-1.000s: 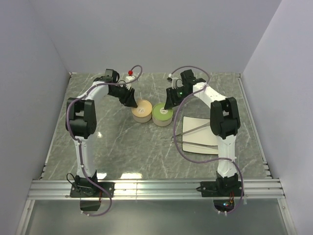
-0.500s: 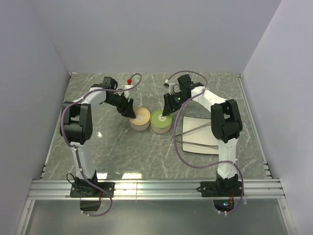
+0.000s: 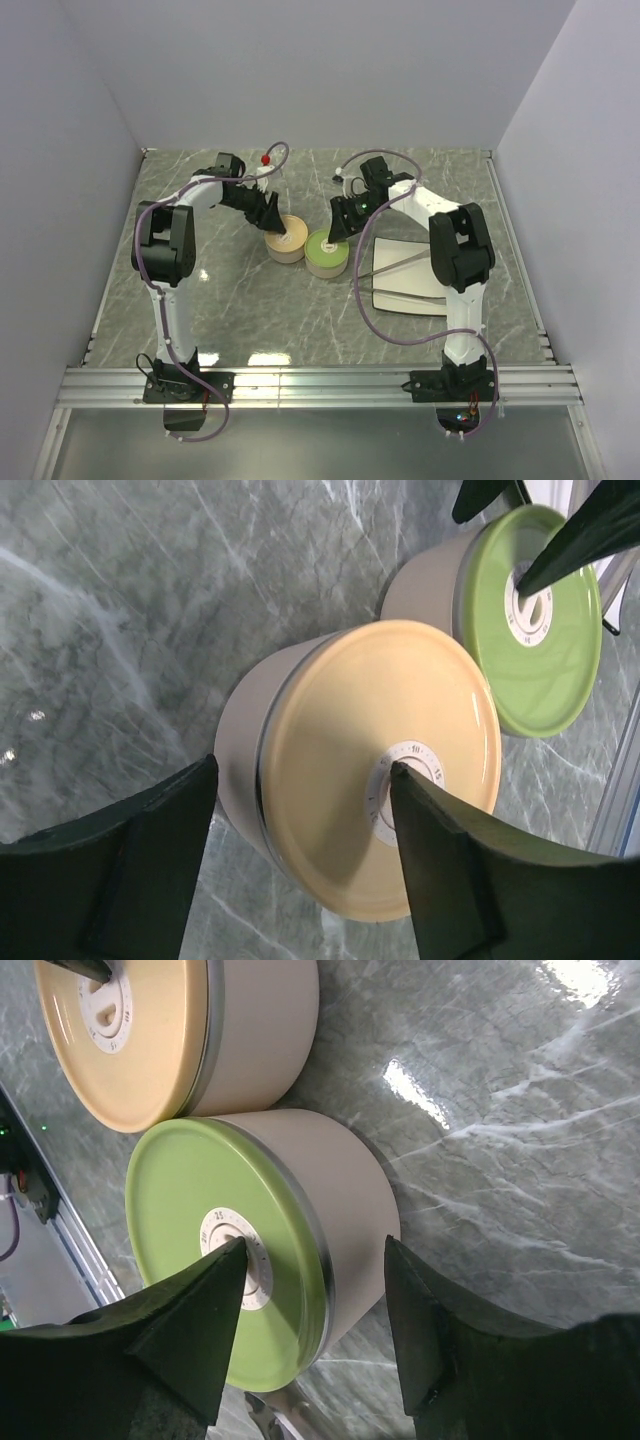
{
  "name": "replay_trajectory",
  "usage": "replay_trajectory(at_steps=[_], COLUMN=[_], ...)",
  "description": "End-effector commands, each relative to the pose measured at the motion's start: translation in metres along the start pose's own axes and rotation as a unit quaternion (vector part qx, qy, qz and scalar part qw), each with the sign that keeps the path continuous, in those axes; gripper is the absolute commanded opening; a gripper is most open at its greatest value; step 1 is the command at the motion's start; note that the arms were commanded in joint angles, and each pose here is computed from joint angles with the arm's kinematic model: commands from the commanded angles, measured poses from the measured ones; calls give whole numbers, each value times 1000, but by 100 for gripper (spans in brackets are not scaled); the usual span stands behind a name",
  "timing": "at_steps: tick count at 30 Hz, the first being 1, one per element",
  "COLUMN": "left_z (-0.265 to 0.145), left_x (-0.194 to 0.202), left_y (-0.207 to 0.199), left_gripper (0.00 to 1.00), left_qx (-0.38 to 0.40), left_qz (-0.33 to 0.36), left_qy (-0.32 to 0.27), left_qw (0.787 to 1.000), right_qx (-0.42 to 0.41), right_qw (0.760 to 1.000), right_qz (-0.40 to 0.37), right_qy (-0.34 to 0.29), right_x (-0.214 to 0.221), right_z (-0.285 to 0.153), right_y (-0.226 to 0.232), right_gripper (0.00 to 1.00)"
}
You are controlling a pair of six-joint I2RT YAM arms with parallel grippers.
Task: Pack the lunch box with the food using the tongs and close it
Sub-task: Move the lunch box
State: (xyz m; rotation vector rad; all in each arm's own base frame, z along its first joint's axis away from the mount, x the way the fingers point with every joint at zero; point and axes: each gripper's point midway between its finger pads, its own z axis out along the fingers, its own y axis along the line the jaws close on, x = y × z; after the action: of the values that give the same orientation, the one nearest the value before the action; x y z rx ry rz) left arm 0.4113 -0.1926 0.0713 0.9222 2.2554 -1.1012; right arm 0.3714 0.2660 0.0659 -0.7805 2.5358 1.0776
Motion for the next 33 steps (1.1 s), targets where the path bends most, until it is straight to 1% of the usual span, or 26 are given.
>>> replay_trajectory(at_steps=[1, 10, 11, 14, 17, 21, 28, 29, 31, 33], left_z=[4, -1, 0, 4, 9, 15, 23, 22, 19, 16], left_x=[-22, -43, -47, -57, -62, -64, -41, -37, -25, -13], left_y=[-5, -7, -6, -3, 0, -2, -12, -15, -23, -31], left_gripper=[76, 85, 86, 86, 85, 84, 80, 79, 76, 73], left_qx=[20, 11, 14, 26, 36, 58, 87, 90, 102, 112], left_qz=[25, 32, 29, 23, 12, -2, -25, -17, -28, -19], left_qy=[-29, -59, -66, -78, -86, -94, -64, -60, -44, -32], left_qw=[999, 998, 997, 996, 996, 994, 994, 994, 993, 993], right_qx=[2, -4, -6, -4, -6, -13, -34, -35, -39, -44], right_qw=[1000, 1000, 1000, 1000, 1000, 1000, 999, 999, 999, 999], right_qz=[2, 3, 1, 1, 4, 7, 9, 11, 7, 10], right_qy=[21, 11, 9, 2, -6, -15, -5, -1, -4, -1], right_x=[10, 3, 2, -2, -6, -12, -4, -1, 0, 5], right_z=[6, 6, 6, 4, 4, 4, 6, 7, 5, 6], right_y=[6, 8, 9, 9, 8, 9, 15, 14, 16, 19], right_gripper=[64, 65, 67, 70, 73, 75, 76, 76, 76, 76])
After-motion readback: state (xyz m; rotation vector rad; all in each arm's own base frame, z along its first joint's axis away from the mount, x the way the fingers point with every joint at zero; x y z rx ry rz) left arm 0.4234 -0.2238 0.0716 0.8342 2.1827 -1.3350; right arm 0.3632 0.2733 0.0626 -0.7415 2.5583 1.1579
